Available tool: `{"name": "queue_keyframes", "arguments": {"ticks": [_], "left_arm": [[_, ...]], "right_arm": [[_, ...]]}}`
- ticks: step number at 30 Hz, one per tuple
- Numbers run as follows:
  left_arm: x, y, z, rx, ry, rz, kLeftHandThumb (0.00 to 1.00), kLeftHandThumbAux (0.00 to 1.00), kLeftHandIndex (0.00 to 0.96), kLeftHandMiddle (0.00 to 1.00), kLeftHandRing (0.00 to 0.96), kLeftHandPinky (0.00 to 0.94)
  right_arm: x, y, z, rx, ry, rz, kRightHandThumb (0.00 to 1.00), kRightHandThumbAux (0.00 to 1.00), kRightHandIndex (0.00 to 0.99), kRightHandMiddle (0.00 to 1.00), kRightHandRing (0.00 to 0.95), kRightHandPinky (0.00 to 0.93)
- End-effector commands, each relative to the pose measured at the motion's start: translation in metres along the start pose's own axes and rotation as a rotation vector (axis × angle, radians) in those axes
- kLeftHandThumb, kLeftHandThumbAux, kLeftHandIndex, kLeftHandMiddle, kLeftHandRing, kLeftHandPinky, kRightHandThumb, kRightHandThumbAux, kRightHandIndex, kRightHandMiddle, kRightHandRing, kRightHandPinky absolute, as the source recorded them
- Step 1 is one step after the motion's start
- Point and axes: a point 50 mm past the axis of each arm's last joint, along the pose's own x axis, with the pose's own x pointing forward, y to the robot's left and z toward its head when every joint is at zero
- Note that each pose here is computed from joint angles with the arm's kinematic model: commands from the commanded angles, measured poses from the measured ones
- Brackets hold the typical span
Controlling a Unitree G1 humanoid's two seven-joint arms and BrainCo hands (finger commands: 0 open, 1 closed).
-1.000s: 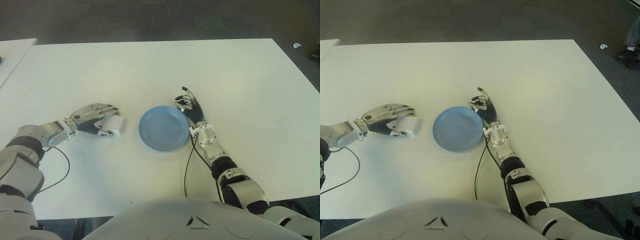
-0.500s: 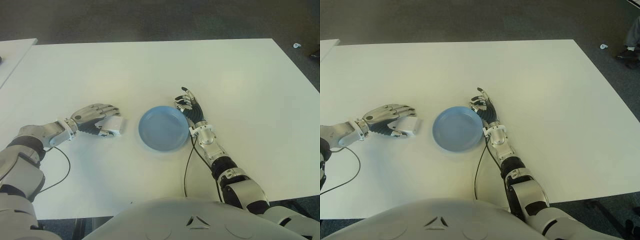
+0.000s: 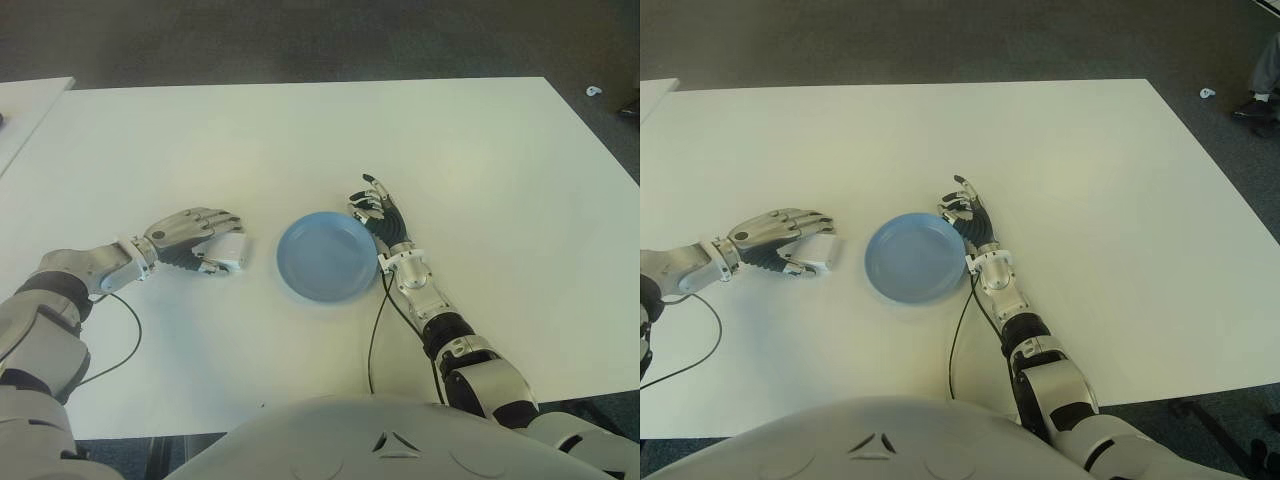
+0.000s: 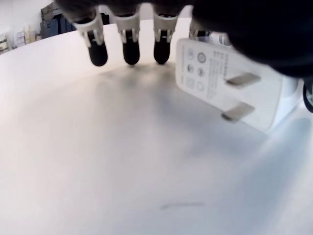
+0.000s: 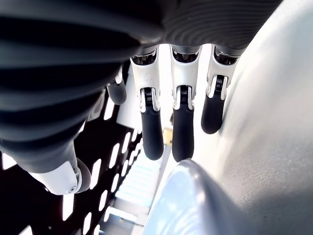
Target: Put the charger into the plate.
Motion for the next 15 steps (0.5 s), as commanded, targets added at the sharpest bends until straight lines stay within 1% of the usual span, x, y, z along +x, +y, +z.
{"name": "queue_keyframes", "arguments": {"ticks": [1,8,15], "left_arm": [[-0.001,-0.006,0.003,0.003,-0.012,-0.022,0.252,0.227,0.0,0.0,0.0,0.0],[-0.001,-0.012,0.005,0.008,-0.004,-0.039,0.288,0.212,0.0,0.0,0.0,0.0],[0.0,-0.02,0.007,0.017,0.009,-0.07,0.264,0.229,0.0,0.0,0.0,0.0]], "right_arm": [[-0.019,0.006,-0.026,-0.006,0.138,0.022,0.0,0.591,0.079,0.377,0.404,0.289],[-0.019,0.007,-0.025,-0.009,0.132,0.021,0.0,0.587,0.074,0.379,0.402,0.278],[-0.019,0.007,-0.024,-0.006,0.127,0.019,0.0,0.596,0.078,0.381,0.401,0.275]]}}
